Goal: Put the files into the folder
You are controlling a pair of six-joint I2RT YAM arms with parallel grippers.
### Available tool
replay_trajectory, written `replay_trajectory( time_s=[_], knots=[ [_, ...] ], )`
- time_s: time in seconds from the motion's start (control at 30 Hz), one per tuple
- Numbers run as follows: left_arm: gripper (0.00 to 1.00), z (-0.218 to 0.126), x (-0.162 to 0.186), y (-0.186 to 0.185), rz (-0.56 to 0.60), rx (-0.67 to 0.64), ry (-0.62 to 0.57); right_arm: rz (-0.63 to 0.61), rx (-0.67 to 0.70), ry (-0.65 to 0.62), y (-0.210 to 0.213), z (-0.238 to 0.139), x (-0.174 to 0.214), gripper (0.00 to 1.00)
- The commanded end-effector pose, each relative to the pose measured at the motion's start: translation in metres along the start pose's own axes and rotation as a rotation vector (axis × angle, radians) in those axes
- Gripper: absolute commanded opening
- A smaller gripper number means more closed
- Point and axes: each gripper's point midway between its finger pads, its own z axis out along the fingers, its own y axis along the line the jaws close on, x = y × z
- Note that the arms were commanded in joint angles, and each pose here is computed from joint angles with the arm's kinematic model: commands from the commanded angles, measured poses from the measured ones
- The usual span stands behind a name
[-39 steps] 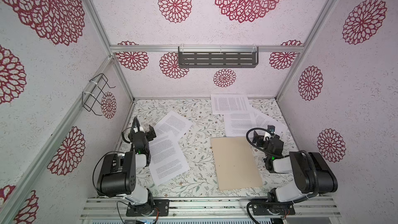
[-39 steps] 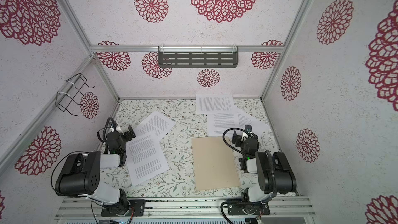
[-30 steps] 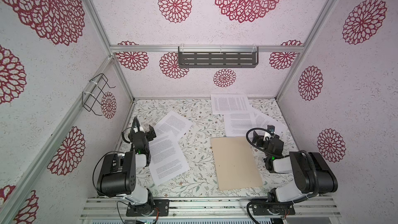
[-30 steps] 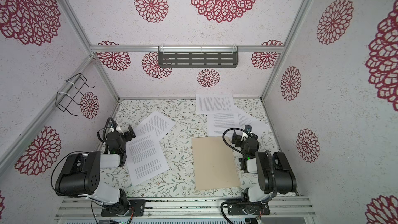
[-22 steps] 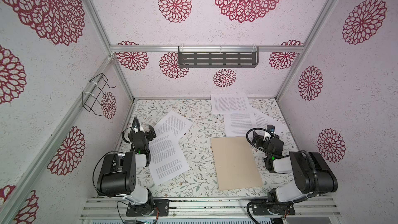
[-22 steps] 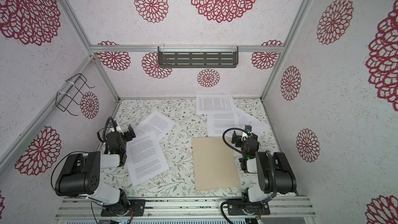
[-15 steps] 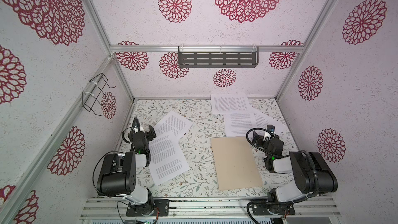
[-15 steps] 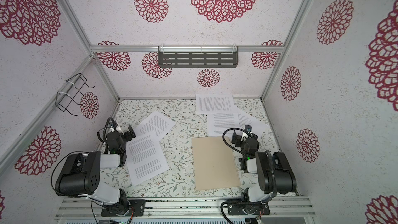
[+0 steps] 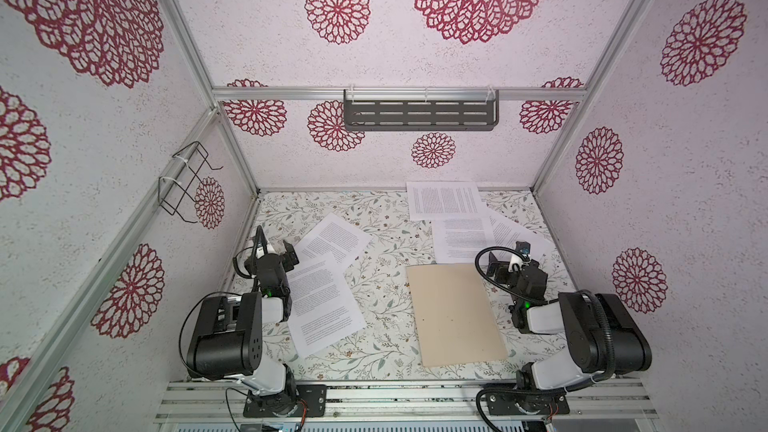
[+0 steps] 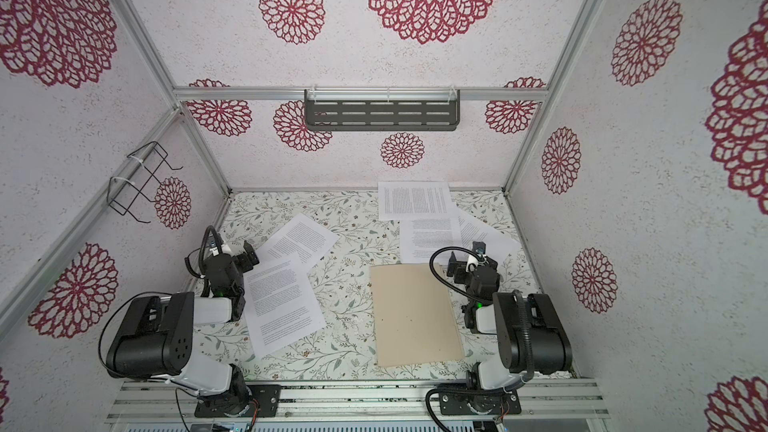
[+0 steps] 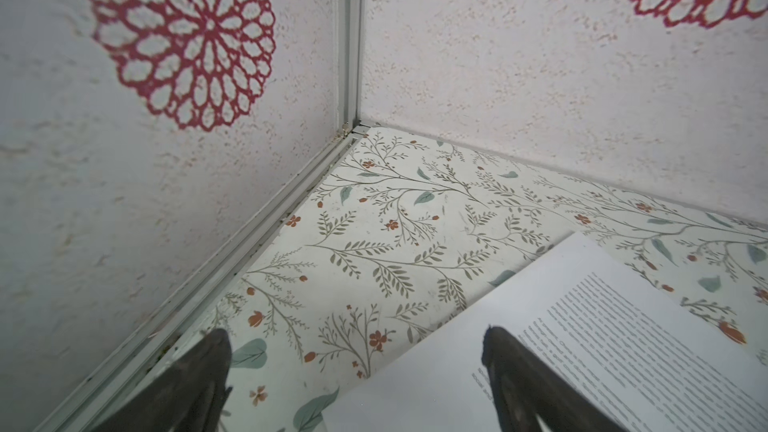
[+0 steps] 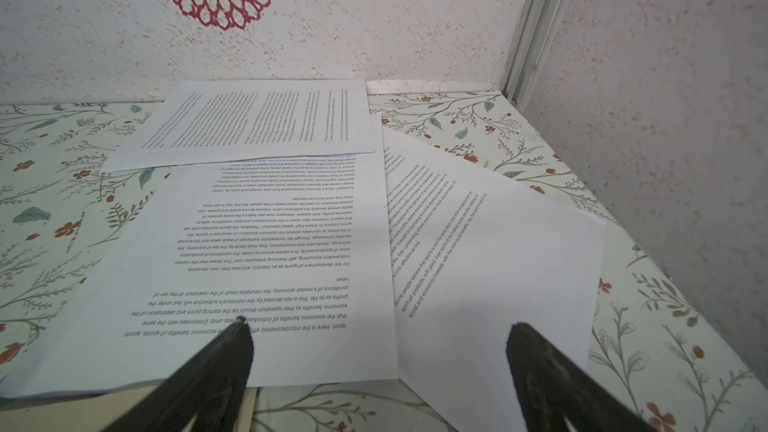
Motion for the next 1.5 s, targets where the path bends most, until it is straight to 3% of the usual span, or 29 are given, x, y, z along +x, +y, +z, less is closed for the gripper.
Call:
replay_trajectory(
  time_s=[0.0, 0.03, 0.07, 0.13, 0.2, 0.27, 0.37, 0.47, 0.63, 0.83, 0.97, 1.2, 1.47],
  knots=[
    [0.97, -0.01, -0.036, -0.012, 0.091, -0.076, 0.002, 0.009, 0.133, -0.044, -0.015, -0.012, -0.037, 0.99],
    [0.97, -0.013, -0.047, -0.023, 0.115, -0.063, 0.03, 0.025, 0.181, -0.04, -0.019, -0.017, -0.045, 0.99],
    [0.97, -0.016, -0.057, -0.027, 0.069, -0.098, 0.056, 0.095, 0.229, -0.051, -0.026, -0.02, -0.055, 0.99],
    [0.97, -0.024, -0.061, -0.037, -0.059, -0.121, 0.186, 0.353, 0.362, -0.053, -0.05, -0.032, -0.055, 0.99],
    [0.97, -0.031, -0.053, -0.067, -0.14, -0.017, 0.333, 0.515, 0.394, 0.01, -0.059, -0.039, -0.04, 0.99],
    [0.97, -0.045, -0.031, -0.125, -0.248, 0.245, 0.493, 0.625, 0.31, 0.078, -0.05, -0.041, -0.025, 0.99],
    [0.98, -0.092, 0.001, -0.203, -0.258, 0.55, 0.691, 0.672, 0.171, 0.259, -0.02, -0.044, 0.001, 0.99],
    [0.97, -0.152, 0.037, -0.264, -0.17, 0.765, 0.862, 0.65, 0.111, 0.454, -0.001, -0.057, 0.036, 0.99],
    [0.97, -0.216, 0.078, -0.327, -0.126, 0.981, 1.057, 0.609, 0.074, 0.654, 0.013, -0.084, 0.068, 0.99],
    [0.98, -0.242, 0.111, -0.37, -0.197, 1.09, 1.21, 0.63, 0.048, 0.786, 0.023, -0.106, 0.092, 0.99],
    [0.99, -0.242, 0.118, -0.377, -0.228, 1.1, 1.243, 0.665, 0.014, 0.893, 0.036, -0.116, 0.11, 0.99],
    [0.9, -0.243, 0.149, -0.384, -0.218, 1.069, 1.334, 0.685, -0.01, 1.008, 0.049, -0.13, 0.126, 0.99],
    [0.79, -0.231, 0.153, -0.39, -0.273, 1.018, 1.349, 0.714, -0.11, 1.029, 0.088, -0.121, 0.116, 0.99]
  ],
)
